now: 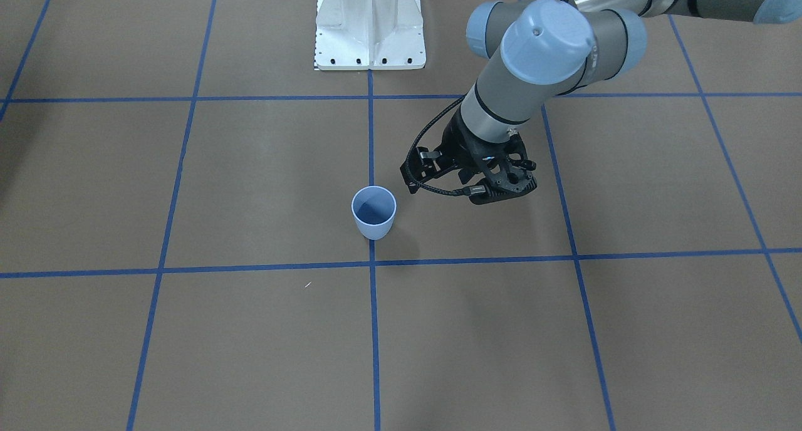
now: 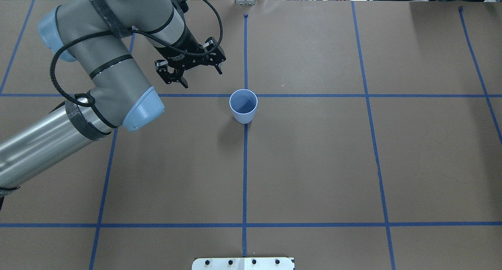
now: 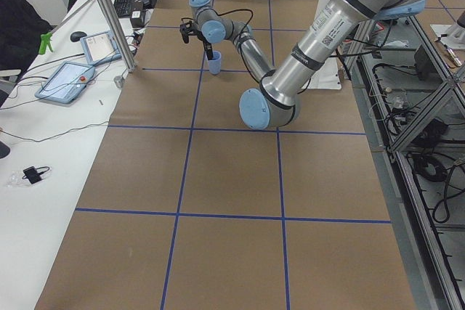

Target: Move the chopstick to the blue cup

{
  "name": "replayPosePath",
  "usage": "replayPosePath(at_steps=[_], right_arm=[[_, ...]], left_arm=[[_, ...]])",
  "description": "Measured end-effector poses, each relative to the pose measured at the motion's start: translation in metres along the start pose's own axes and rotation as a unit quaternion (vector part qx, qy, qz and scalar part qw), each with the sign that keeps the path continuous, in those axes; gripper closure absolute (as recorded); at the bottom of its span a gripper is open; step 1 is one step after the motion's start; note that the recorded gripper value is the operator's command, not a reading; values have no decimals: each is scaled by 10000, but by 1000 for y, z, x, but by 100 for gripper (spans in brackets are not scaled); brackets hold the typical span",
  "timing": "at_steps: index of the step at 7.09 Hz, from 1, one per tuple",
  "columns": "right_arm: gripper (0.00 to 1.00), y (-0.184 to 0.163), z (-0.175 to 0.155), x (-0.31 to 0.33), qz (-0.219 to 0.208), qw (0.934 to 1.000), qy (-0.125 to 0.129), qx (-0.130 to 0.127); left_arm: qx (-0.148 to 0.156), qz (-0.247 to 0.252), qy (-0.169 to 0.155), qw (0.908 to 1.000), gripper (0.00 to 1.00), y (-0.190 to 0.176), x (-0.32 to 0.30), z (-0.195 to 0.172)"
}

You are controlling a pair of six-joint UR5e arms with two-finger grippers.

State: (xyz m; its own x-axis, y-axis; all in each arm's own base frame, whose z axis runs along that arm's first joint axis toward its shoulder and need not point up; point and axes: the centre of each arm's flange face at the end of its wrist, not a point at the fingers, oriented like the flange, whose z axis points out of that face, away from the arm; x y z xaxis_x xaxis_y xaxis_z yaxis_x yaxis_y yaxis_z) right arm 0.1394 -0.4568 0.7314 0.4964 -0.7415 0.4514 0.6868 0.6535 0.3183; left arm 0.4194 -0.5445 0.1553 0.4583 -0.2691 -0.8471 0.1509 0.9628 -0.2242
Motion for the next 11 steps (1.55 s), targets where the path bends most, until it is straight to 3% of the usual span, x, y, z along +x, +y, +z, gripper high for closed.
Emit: replayPosePath(at_steps=[4, 6, 9, 11], right_arm=[[17, 18, 4, -2, 14, 10000, -50, -75], [25, 21, 7, -1, 24, 9998, -35, -175], [26, 25, 16, -1, 63, 9996, -102, -257], [70, 28, 22, -2, 91, 9994, -157, -289]], left_arm=[[12, 21, 26, 10000, 2, 3, -4, -3], [15, 33, 41, 10000, 2, 4, -5, -5], [15, 54, 68, 10000, 2, 7, -8, -8], [13, 56, 70, 10000, 2, 8, -9, -8]])
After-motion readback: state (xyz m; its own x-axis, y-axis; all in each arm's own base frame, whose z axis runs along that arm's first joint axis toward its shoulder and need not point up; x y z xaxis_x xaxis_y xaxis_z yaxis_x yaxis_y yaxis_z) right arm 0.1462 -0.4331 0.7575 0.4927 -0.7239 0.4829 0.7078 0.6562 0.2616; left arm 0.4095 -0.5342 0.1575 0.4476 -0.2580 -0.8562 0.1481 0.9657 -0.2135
